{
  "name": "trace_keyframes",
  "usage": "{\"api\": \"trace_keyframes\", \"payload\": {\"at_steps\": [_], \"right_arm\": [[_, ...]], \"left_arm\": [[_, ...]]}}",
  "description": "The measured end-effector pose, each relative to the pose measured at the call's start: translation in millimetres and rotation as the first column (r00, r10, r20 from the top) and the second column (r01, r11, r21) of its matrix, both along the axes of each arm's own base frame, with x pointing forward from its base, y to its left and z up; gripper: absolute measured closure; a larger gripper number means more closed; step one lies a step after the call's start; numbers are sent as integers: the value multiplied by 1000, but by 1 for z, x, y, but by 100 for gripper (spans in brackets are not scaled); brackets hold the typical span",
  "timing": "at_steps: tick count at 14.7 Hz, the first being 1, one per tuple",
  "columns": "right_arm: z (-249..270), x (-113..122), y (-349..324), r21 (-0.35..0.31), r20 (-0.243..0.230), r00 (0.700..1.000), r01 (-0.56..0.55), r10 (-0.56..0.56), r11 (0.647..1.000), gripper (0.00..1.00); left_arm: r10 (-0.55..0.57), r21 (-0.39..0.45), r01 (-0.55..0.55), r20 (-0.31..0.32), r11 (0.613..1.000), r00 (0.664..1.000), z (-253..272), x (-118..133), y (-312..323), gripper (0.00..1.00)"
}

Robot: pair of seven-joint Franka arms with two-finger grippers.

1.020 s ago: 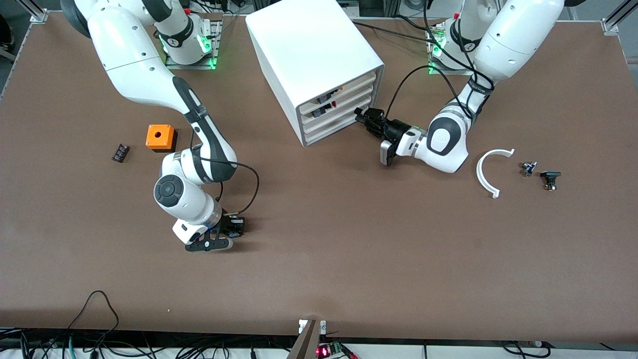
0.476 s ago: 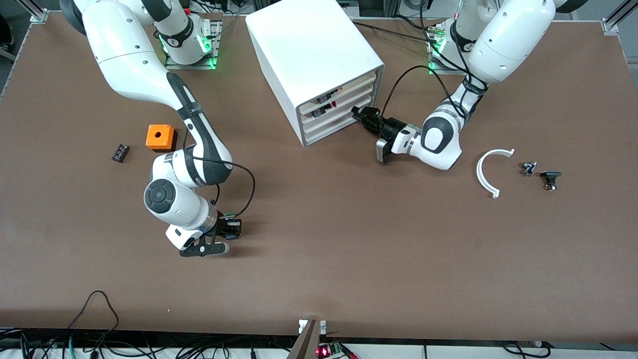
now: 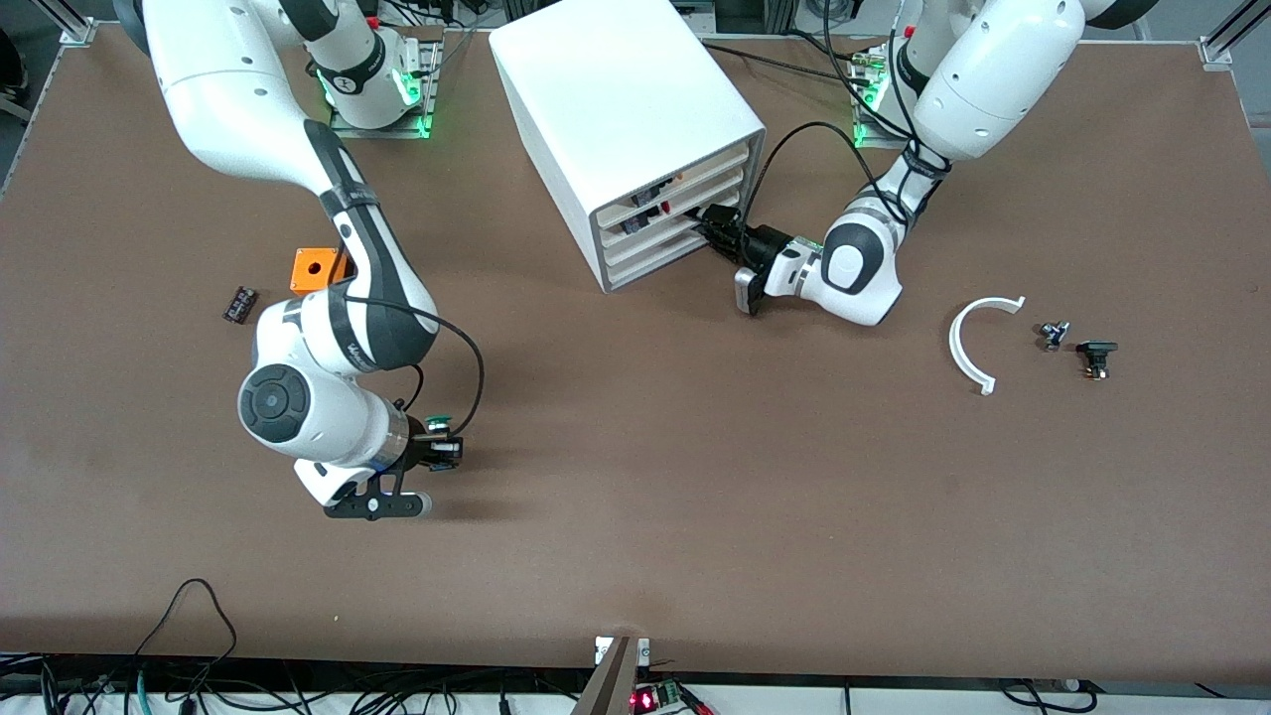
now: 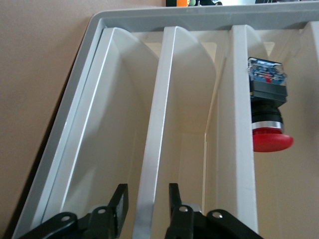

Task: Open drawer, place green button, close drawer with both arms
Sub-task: 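Pull the drawer open with the left gripper while the right gripper carries the button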

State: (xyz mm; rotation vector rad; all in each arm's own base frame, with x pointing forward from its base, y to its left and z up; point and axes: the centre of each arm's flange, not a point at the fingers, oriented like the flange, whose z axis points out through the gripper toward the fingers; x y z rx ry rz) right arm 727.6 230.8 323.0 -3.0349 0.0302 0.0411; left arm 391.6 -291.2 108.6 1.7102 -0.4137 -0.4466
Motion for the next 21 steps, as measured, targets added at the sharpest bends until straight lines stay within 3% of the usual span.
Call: {"api": "trace_keyframes", "payload": {"at_steps": [1, 4, 8, 12, 15, 21], "right_arm": [[15, -2, 0, -4, -17, 1000, 23, -23, 1000, 59], [49, -8, 1, -24, -68, 992, 104, -105, 994, 59], [73, -20, 31, -44, -95, 966, 239, -242, 970, 59], [90, -46, 98, -50, -87, 922, 374, -377, 926, 59], [101, -66, 140, -54, -85, 872, 480, -483, 876, 59], [114, -115, 226, -38, -86, 716, 692, -692, 721, 59]], "left_arm": [[-2, 0, 2, -1, 1000, 1000, -1, -3, -1, 62], [-4, -18, 5, 23, 1000, 1000, -2, -6, 0, 91], [14, -29, -12, 48, 1000, 999, -1, 3, 7, 91], [22, -5, -21, 118, 1000, 993, 8, 46, 34, 91], [22, 34, -27, 136, 999, 990, 18, 78, 53, 91], [11, 63, -22, 168, 998, 986, 23, 116, 69, 91]]}}
